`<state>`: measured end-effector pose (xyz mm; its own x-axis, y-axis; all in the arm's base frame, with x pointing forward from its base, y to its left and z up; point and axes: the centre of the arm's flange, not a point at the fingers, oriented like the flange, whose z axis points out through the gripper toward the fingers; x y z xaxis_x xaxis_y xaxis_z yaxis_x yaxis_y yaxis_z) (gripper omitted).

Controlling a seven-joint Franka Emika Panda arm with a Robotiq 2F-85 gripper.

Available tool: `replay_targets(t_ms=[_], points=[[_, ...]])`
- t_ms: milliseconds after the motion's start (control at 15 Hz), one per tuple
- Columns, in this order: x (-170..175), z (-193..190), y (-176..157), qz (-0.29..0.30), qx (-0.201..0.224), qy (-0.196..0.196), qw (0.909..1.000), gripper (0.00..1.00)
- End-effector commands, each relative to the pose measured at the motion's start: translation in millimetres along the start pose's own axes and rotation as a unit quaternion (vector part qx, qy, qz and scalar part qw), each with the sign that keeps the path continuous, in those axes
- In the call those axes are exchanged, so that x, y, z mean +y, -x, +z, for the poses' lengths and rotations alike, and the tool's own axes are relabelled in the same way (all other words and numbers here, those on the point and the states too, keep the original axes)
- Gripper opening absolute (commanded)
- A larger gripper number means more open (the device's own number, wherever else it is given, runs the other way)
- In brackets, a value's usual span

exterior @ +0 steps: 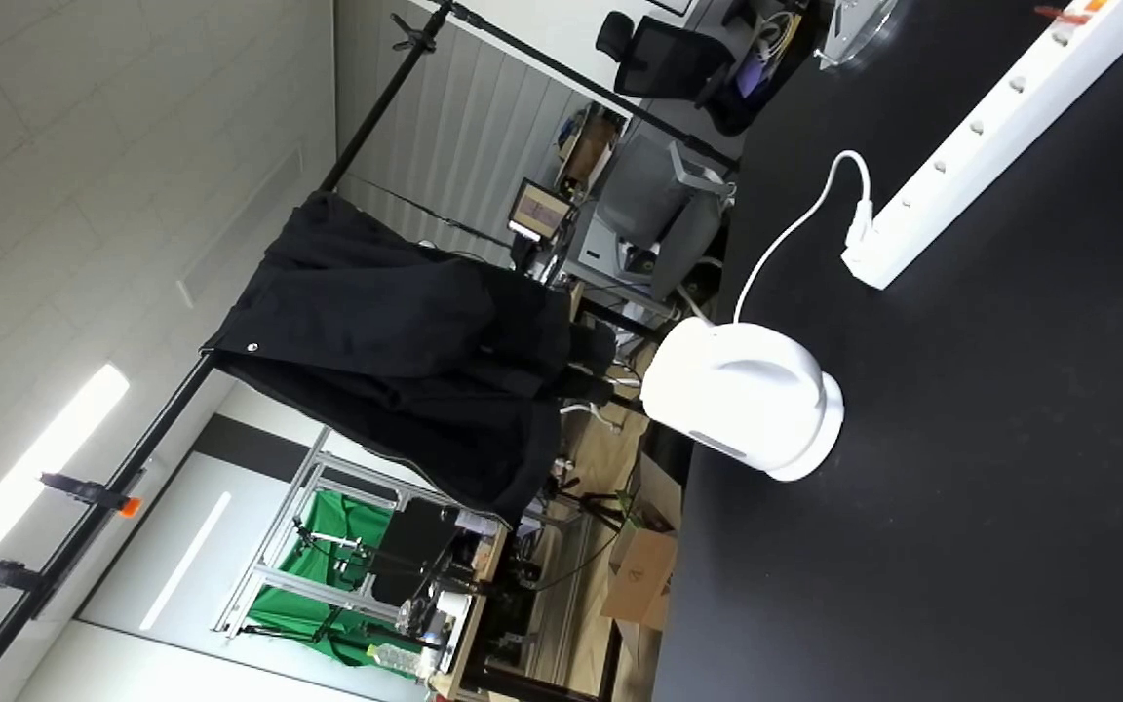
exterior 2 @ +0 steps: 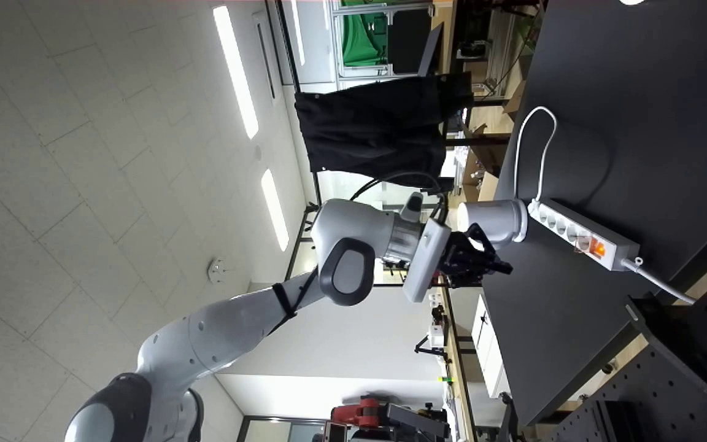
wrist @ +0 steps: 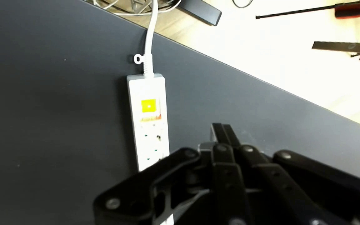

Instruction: Turn off the extension cord

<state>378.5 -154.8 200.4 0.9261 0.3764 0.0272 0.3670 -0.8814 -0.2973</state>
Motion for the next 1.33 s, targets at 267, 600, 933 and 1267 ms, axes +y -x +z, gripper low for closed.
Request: replay_targets(t_ms=[267, 600, 933, 1267], points=[[18, 52, 2, 0.018, -0.027, -0.006, 0.9994, 0.01], [23, 54, -1, 0.021, -0.029, -0.006, 0.9993, 0.01], [22, 73, -4, 0.017, -0.011, -0.01, 0.9997, 0.0], [27, 97, -8, 0.012, 0.017, 0.015, 0.9997, 0.0]])
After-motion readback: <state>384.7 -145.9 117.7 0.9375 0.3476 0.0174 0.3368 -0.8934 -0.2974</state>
